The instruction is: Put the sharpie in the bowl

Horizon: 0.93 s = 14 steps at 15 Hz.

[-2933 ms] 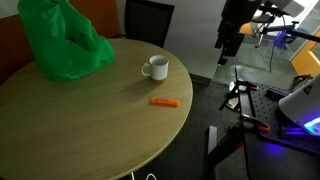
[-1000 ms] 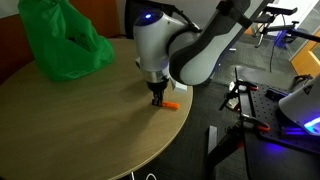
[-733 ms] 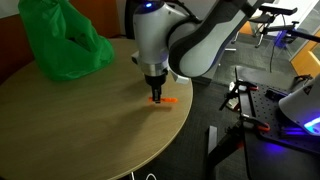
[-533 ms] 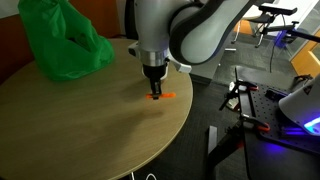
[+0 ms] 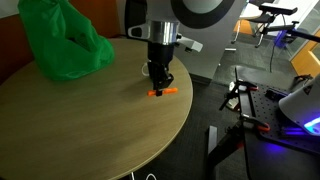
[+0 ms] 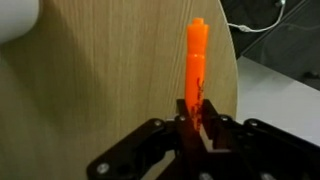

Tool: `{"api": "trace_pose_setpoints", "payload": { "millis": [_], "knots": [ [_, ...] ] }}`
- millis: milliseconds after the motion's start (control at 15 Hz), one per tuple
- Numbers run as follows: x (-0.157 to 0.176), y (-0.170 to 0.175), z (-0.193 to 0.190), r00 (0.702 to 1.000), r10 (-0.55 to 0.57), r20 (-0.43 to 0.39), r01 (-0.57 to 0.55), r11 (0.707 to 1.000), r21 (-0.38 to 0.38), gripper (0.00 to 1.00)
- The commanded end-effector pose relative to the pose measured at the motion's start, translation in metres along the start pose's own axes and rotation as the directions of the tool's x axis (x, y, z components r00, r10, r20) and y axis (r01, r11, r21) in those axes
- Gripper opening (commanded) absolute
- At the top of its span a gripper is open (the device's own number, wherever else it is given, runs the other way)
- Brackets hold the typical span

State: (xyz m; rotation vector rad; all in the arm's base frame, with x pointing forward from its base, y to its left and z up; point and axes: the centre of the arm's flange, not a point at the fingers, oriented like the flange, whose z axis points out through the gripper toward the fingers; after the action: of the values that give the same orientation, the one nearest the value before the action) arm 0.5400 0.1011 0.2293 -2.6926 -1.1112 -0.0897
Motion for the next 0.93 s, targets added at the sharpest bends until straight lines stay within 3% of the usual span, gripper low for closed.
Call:
{"api": "trace_pose_setpoints", "payload": {
  "millis": [0,267,333,400,867],
  "knots": [
    [-0.002,0.0,-0.004,1.0,-0.005,0.004,0.005,1.0,0.002,0.2],
    [-0.005,-0.003,-0.005,1.0,-0.007,0.011,0.007,1.0,0.002,0.2],
    [-0.005,-0.003,-0.005,1.0,-0.007,0.011,0.007,1.0,0.002,0.05],
    [-0.004,0.002,-0.006,1.0,-0.018,-0.01,0.018,0.999,0.047,0.05],
    [0.006,0.051,-0.03,0.961,-0.173,-0.215,0.211,0.963,0.167,0.05]
  ]
}}
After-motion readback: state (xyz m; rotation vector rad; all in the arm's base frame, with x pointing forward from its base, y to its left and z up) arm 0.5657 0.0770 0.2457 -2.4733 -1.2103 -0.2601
